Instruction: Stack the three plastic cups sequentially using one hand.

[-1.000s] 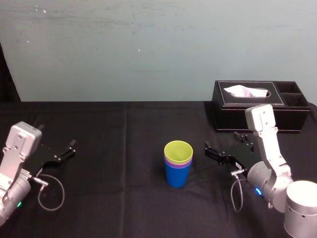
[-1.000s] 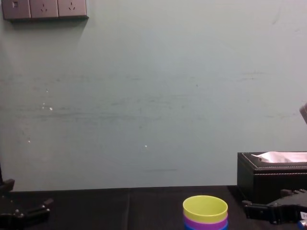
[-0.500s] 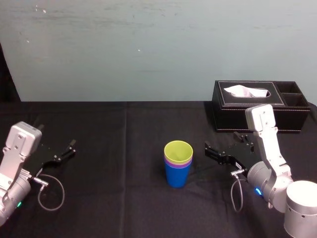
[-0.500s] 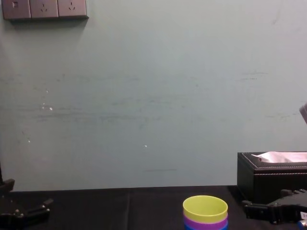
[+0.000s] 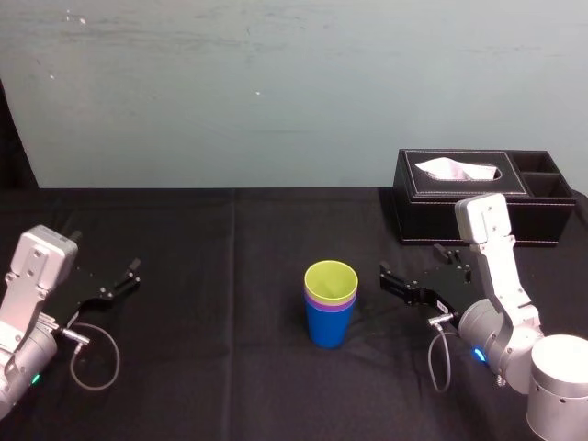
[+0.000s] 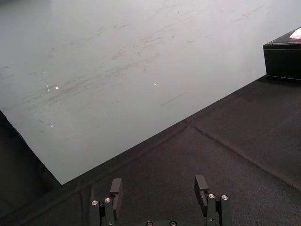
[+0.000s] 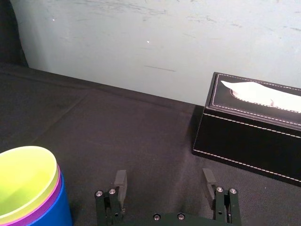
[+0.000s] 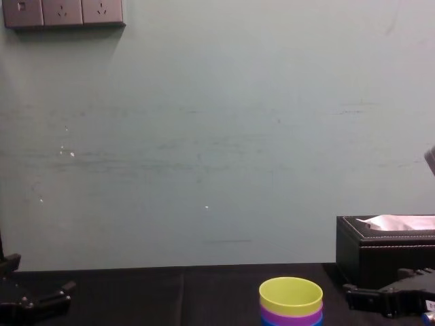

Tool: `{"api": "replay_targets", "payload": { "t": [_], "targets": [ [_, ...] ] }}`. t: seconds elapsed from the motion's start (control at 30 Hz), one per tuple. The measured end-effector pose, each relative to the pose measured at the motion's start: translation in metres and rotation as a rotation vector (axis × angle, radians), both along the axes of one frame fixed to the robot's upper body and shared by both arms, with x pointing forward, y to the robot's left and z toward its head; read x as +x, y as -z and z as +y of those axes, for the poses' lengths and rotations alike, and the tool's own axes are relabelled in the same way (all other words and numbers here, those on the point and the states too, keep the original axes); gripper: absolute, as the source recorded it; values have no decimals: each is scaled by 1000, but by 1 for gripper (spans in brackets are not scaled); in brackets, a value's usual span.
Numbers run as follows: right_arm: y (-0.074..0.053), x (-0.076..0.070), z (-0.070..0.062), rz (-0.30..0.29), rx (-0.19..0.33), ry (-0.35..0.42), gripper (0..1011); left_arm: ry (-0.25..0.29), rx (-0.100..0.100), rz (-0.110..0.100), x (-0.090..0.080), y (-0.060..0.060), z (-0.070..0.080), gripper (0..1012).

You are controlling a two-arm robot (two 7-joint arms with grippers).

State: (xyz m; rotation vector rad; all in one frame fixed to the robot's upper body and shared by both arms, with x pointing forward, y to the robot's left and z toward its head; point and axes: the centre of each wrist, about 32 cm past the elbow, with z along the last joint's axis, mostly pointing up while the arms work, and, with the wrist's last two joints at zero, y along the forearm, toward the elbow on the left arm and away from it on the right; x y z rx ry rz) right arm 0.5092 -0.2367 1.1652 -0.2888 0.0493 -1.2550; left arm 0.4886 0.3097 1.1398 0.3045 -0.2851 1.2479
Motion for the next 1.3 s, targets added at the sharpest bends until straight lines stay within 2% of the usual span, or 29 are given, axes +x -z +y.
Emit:
{"api": "replay_targets", "payload": {
  "t": [1.3],
  "targets": [
    [0, 0, 0, 0, 0, 0, 1000, 0, 0, 0, 0, 0, 0, 1000]
  ]
}}
